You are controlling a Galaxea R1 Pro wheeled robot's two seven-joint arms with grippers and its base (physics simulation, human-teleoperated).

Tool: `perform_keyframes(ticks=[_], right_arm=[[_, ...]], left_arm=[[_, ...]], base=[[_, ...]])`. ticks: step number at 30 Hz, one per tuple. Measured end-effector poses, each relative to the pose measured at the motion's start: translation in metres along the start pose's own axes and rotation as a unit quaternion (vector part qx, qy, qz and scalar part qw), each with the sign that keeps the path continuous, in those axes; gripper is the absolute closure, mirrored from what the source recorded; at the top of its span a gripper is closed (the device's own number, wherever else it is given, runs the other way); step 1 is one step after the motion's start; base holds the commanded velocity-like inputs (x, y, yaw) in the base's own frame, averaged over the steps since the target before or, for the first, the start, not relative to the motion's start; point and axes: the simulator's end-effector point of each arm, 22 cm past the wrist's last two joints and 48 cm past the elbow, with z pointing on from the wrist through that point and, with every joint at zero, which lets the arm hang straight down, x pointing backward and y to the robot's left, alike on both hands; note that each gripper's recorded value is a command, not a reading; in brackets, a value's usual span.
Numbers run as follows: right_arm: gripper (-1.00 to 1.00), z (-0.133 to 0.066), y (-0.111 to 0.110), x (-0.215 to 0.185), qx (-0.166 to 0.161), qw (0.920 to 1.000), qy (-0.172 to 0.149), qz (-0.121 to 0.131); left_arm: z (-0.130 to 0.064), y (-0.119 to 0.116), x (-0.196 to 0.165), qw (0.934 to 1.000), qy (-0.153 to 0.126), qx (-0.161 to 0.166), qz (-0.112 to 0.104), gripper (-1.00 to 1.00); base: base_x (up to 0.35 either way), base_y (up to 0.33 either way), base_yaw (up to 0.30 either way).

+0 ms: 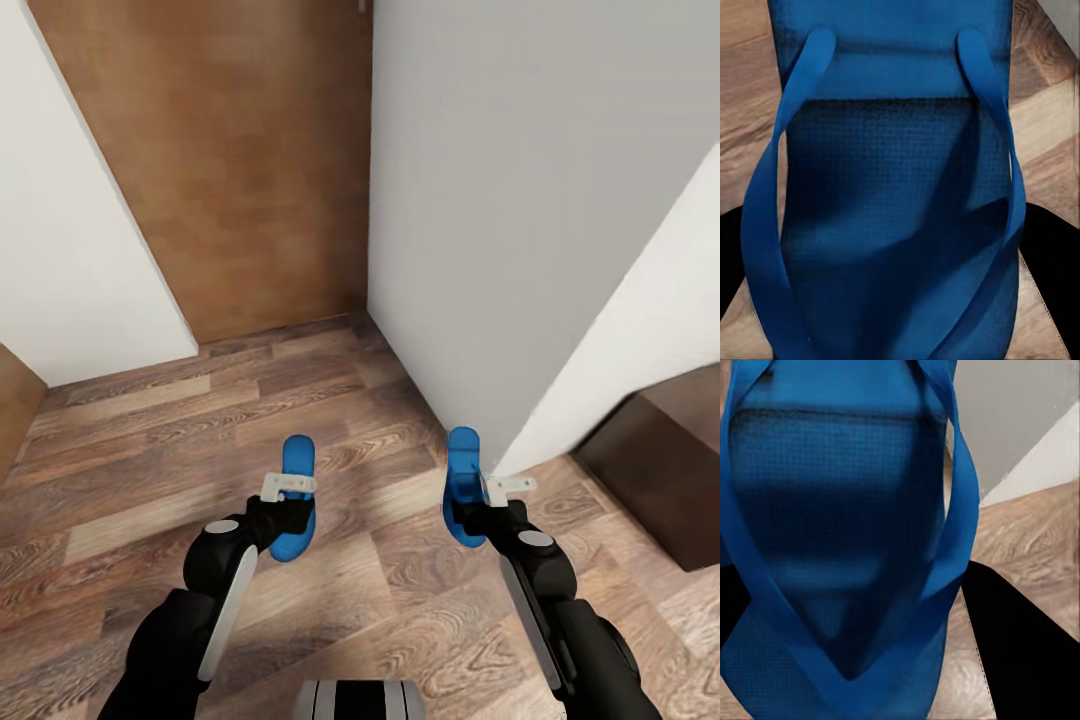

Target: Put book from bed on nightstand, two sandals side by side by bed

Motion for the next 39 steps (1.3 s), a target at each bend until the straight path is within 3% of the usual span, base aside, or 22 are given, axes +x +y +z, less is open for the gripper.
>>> perform_keyframes(ticks=[6, 18, 29, 39], right_arm=[[1.00, -0.011, -0.002, -0.014, 0.001, 0.9999, -0.015, 0.001], [1.00, -0.033, -0.006, -0.042, 0.004, 0.9989, -0.046, 0.003], [1.00, -0.054, -0.005, -0.065, 0.002, 0.9974, -0.072, 0.002], [1.00, -0.074, -0.008, -0.085, 0.004, 0.9954, -0.096, 0.004]], left_arm=[[-0.011, -0.002, -0.014, 0.9999, -0.015, 0.000, 0.004, 1.00], [-0.035, -0.007, -0.040, 0.9989, -0.046, -0.001, 0.010, 1.00], [-0.057, -0.016, -0.062, 0.9972, -0.072, 0.002, 0.021, 1.00], [-0.078, -0.020, -0.081, 0.9950, -0.096, 0.001, 0.027, 1.00]], base=[[-0.276, 0.000, -0.252], [-0.034, 0.000, -0.252], [-0.289, 0.000, -0.256], [-0.036, 0.000, -0.268]])
